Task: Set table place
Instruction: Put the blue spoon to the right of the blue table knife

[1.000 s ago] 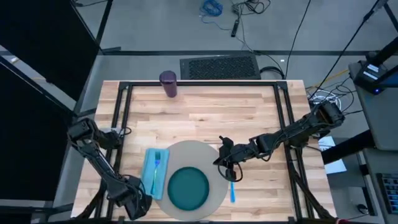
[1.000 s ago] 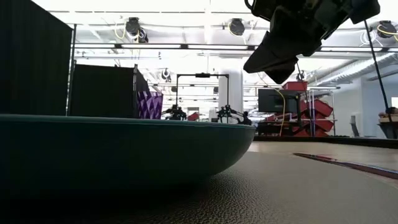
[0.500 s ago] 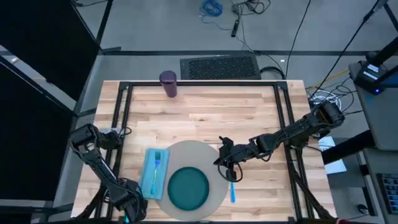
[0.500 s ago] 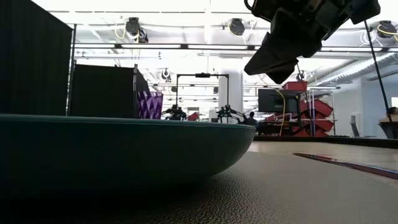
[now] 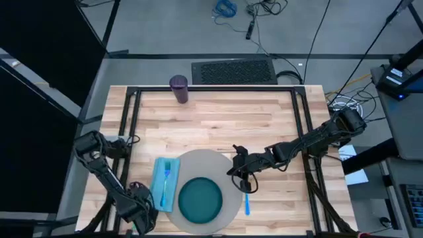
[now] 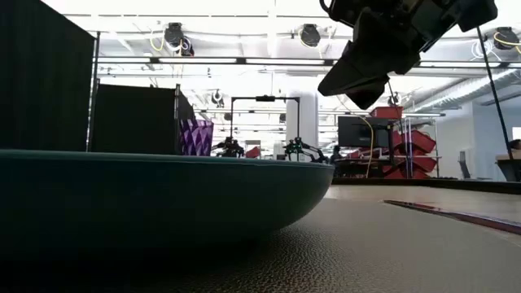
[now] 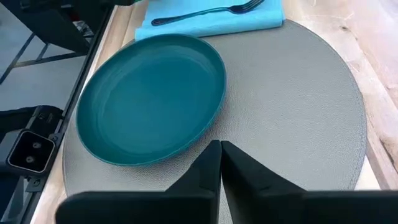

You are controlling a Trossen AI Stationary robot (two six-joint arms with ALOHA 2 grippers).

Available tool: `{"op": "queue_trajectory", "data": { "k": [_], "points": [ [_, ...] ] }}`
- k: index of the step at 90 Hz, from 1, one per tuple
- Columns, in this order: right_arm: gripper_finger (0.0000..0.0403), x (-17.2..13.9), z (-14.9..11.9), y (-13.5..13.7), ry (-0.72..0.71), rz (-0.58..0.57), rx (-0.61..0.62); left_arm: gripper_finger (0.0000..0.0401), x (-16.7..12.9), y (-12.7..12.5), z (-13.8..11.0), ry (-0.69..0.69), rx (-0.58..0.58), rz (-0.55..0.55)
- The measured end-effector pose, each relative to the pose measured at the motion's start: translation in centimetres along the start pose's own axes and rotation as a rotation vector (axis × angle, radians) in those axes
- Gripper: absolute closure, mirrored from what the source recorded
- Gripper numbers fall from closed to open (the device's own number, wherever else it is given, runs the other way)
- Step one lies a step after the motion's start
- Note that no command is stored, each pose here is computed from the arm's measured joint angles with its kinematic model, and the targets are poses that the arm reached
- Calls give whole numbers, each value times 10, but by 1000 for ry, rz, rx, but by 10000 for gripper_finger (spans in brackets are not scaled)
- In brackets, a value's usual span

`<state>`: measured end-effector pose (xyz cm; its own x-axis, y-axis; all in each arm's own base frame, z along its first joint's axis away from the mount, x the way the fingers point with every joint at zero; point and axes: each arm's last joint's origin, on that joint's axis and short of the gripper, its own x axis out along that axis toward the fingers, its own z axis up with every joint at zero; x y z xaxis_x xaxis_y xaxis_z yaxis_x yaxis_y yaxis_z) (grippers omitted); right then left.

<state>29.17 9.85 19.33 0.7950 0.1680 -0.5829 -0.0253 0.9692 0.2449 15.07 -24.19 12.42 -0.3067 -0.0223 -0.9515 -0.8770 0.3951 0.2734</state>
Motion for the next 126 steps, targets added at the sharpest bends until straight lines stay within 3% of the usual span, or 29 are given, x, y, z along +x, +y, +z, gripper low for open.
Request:
{"op": "queue_trajectory", "data": {
  "k": [18, 38, 59, 71, 85, 100, 126],
  "points": [
    [403, 0, 0, 0, 1, 0, 0, 349, -2, 2, 19, -109, 29, 56],
    [403, 0, 0, 0, 0, 0, 0, 391, -6, -2, 35, -149, 72, 88],
    [403, 0, 0, 0, 1, 0, 0, 398, -9, -2, 44, -167, 87, 117],
    [403, 0, 0, 0, 1, -1, 0, 400, -10, 5, 55, -241, 43, 212],
    [403, 0, 0, 0, 0, 0, 0, 399, -16, 3, 71, -272, -6, 244],
    [403, 0, 0, 0, 1, 0, 13, 399, -26, 2, 92, -326, -44, 247],
    [403, 0, -1, 0, 6, 2, 25, 401, -55, 12, 111, -357, -45, 147]
  ]
}}
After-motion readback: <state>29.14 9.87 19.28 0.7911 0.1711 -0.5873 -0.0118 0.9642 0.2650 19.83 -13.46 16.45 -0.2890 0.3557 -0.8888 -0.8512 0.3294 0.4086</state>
